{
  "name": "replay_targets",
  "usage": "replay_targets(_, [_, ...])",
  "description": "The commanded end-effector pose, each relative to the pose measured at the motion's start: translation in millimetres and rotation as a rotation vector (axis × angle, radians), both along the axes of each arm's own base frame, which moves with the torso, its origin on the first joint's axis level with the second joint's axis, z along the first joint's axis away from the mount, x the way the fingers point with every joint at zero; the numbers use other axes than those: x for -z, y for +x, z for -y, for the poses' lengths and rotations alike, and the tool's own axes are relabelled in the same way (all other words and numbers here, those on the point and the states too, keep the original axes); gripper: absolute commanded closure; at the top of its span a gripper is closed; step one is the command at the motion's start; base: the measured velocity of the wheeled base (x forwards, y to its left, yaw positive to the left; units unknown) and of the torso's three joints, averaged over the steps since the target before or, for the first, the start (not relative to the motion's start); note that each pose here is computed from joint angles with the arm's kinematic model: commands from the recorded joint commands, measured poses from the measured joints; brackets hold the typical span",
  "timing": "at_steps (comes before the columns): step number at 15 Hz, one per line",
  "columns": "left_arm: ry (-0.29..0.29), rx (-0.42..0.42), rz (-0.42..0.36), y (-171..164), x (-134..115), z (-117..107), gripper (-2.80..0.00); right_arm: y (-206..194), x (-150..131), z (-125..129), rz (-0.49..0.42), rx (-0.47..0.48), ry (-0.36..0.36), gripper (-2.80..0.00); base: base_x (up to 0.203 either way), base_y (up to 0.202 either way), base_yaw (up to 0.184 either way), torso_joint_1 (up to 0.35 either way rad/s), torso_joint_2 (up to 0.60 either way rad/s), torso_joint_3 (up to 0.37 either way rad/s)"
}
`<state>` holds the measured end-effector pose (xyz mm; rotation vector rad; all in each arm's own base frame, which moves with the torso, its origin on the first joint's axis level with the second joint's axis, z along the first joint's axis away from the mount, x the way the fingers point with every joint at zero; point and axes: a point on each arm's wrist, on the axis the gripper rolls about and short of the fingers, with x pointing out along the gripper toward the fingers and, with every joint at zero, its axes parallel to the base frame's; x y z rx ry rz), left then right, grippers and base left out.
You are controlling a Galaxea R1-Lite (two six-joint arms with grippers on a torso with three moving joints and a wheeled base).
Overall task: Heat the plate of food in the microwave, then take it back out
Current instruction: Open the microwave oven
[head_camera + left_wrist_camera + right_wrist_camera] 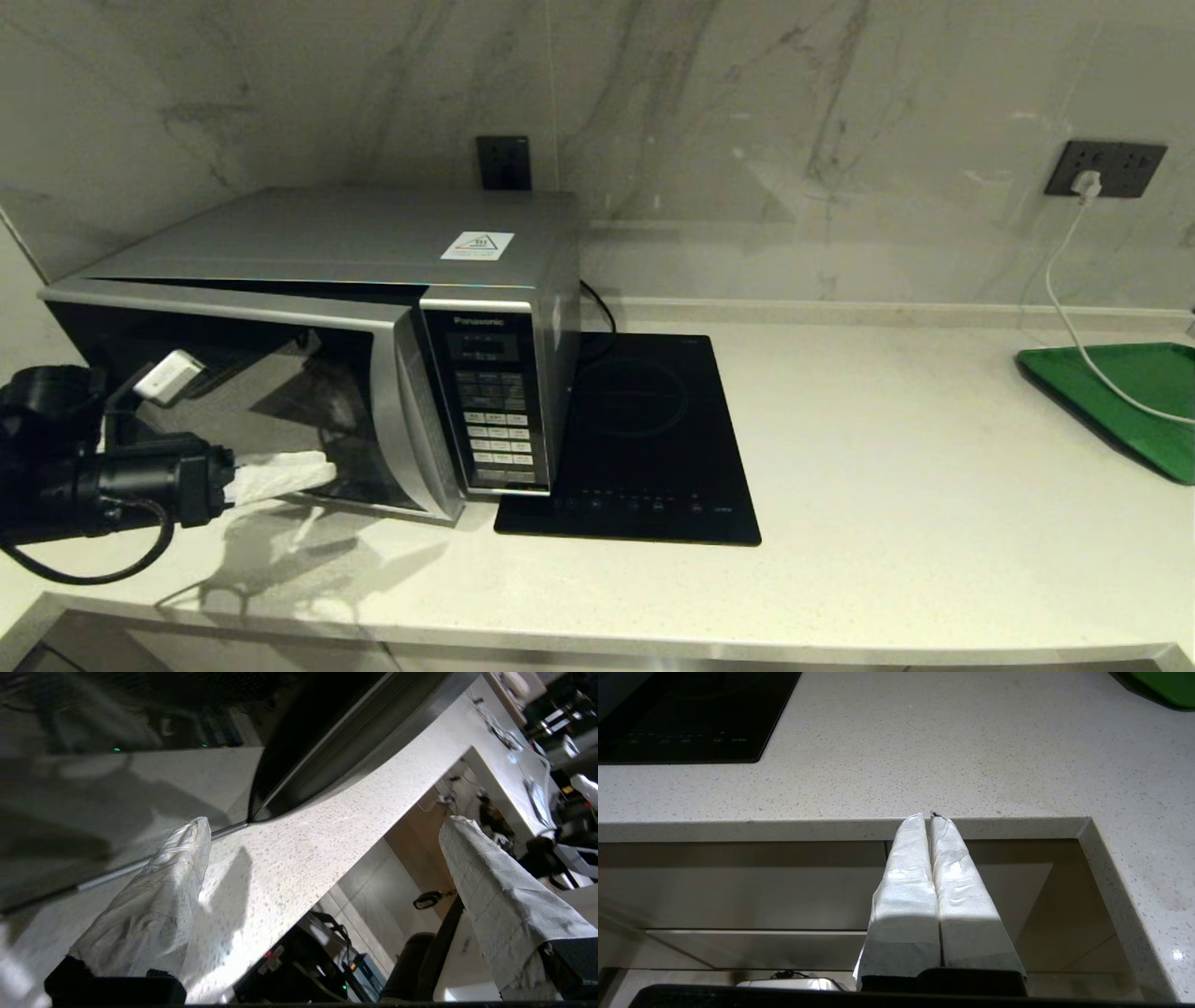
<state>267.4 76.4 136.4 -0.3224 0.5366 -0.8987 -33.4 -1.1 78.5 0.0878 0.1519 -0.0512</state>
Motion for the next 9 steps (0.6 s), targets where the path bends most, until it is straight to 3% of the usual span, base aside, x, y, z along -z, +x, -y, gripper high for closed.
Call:
replay_targets(1, [0.019, -0.083, 0.065, -31, -20, -12, 0.0, 0, 0, 0, -0.001, 0.0, 0.0, 0.0, 0.0, 0.0, 0.0, 0.0, 0.0, 0.0])
replay_targets(5, [0.079, -0.128, 0.203, -83, -66, 4, 0.0, 0, 0, 0, -0.001, 0.0, 0.0, 0.0, 0.0, 0.0, 0.0, 0.0, 0.0, 0.0])
replay_targets(9, [0.099, -0.099, 0.266, -89, -164, 47, 0.0, 0, 0, 0, -0.001, 0.0, 0.0, 0.0, 0.0, 0.0, 0.0, 0.0, 0.0, 0.0])
